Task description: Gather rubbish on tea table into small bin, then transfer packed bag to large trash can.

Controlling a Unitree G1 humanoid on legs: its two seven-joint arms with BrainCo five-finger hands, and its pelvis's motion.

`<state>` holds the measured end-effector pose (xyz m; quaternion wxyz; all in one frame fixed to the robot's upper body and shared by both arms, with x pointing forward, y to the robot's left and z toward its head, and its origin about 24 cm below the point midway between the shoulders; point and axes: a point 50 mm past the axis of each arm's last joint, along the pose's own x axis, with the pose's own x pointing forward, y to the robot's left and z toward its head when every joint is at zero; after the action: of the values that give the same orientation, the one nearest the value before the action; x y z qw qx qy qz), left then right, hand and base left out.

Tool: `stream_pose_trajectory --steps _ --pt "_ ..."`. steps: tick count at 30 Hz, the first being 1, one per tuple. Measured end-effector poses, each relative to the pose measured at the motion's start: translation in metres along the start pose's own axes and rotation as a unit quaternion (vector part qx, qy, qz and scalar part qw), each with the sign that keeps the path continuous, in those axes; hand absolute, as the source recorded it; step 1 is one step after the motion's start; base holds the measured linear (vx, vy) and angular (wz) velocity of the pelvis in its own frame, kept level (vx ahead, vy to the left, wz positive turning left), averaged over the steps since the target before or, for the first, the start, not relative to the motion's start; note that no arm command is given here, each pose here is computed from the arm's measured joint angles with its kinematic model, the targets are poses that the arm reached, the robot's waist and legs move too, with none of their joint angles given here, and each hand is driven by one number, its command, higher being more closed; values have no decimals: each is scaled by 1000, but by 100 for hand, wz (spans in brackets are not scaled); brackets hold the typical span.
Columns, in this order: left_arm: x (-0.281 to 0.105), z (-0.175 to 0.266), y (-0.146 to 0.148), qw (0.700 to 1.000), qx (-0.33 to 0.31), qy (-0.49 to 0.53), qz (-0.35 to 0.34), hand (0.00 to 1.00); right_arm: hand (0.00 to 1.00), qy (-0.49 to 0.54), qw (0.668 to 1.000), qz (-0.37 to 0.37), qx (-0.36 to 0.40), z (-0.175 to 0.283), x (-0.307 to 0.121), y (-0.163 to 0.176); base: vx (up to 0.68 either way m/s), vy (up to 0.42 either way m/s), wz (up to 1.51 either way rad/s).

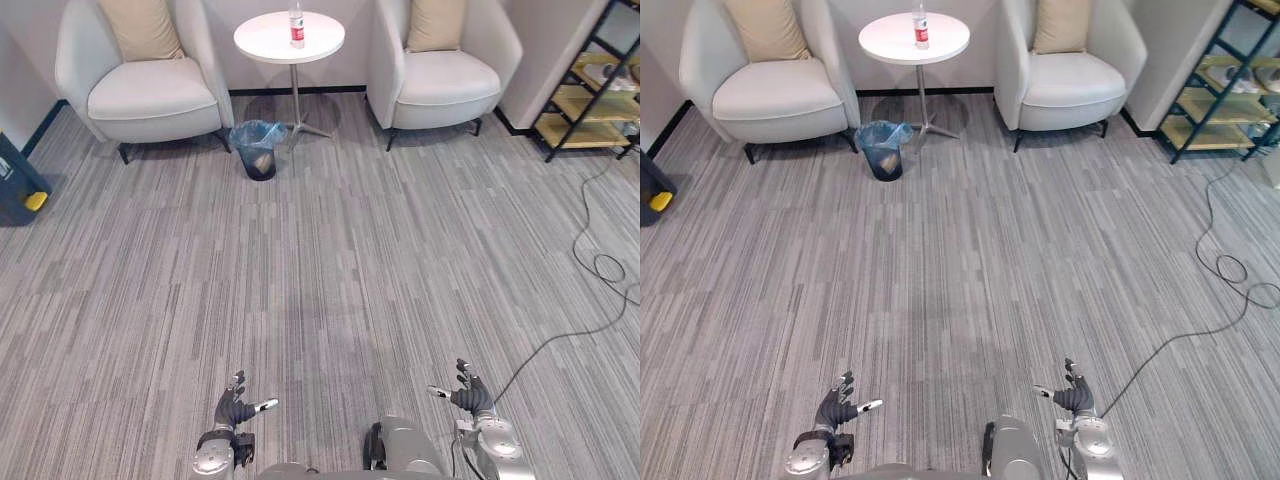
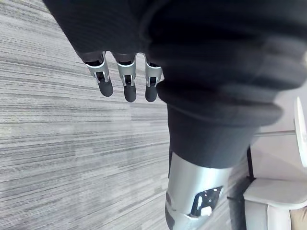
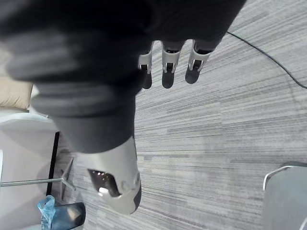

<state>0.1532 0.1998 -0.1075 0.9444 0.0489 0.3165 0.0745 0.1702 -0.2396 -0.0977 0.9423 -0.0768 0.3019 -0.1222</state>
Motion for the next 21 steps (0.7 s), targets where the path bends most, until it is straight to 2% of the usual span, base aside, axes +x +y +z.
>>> stream_pose_trajectory --steps 3,13,21 --pt "3 4 5 1000 7 -4 5 0 0 -5 1000 -3 6 4 2 -2 435 -162 26" --pt "4 4 -11 1000 -15 -2 0 0 0 -29 999 -7 38 18 7 5 387 -208 2" --pt "4 11 -18 999 -32 -17 -4 0 0 -34 998 -21 45 23 10 -1 297 90 -33"
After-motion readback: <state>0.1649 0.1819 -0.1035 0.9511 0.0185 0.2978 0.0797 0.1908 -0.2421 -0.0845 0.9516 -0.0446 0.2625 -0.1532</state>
